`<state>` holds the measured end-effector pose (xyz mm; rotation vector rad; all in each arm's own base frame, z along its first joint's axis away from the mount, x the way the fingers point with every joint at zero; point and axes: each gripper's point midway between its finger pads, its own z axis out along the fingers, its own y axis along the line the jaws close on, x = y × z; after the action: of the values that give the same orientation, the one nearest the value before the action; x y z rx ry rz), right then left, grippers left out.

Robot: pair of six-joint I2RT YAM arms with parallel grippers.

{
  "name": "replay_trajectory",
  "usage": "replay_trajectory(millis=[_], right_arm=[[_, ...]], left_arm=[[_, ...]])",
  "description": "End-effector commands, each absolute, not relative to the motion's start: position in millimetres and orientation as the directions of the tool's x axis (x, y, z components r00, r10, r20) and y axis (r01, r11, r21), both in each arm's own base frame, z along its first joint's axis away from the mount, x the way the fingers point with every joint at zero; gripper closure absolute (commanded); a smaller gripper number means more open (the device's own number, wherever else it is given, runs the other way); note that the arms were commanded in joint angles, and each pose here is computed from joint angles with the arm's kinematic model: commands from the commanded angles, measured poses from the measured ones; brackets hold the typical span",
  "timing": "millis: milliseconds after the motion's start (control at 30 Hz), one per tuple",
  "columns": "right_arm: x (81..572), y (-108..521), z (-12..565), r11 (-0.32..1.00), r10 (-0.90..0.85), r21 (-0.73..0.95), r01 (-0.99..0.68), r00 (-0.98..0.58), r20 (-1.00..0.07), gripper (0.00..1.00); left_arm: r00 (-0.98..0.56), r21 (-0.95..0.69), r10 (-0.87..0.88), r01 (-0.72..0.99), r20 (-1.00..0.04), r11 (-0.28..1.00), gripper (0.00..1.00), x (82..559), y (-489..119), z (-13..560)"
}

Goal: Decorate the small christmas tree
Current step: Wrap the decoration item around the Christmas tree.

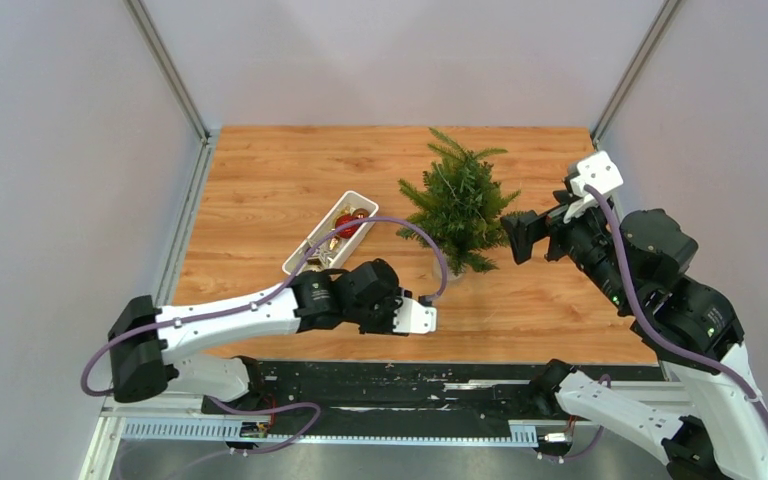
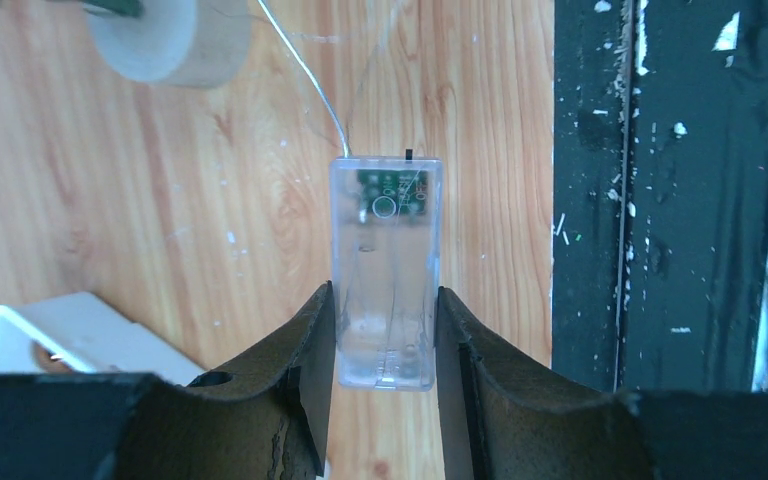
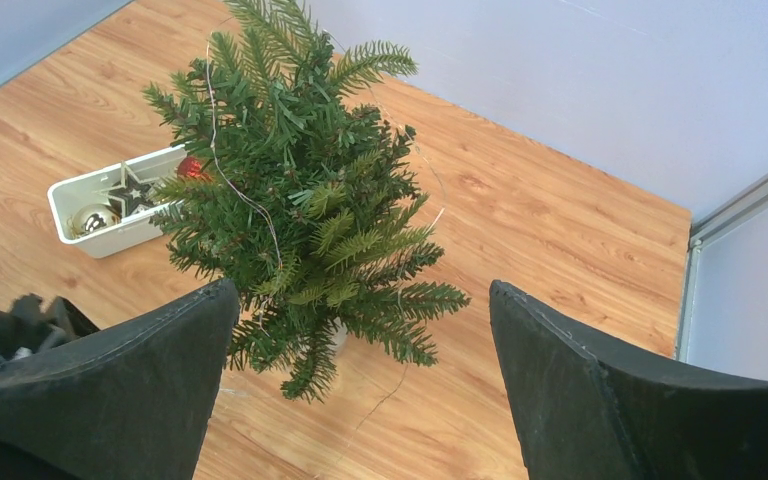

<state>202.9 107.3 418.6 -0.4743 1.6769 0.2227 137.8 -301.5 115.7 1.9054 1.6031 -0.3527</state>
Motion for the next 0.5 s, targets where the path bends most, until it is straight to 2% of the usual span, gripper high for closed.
replay_trajectory(millis=[0,300,467], right_arm=[[206,112,427,0.895,-0.157,-0.107,-0.434,-0.079,-0.984,0.0],[208,112,429,0.898,-0.15,-0.103,-0.428,-0.078,-0.986,0.0],[208,113,429,0.897,-0.145,-0.097,-0.432,-0.08,-0.986,0.0]], left_arm=[[0.308,0.296,0.743,0.943,-0.594,-0.154,1.0,122,-289,165],[0.35,0.312,0.625,0.934,-0.698,-0.175,1.0,98,-275,248],[0.37,0.349,0.593,0.924,-0.715,-0.155,1.0,97,-268,277]])
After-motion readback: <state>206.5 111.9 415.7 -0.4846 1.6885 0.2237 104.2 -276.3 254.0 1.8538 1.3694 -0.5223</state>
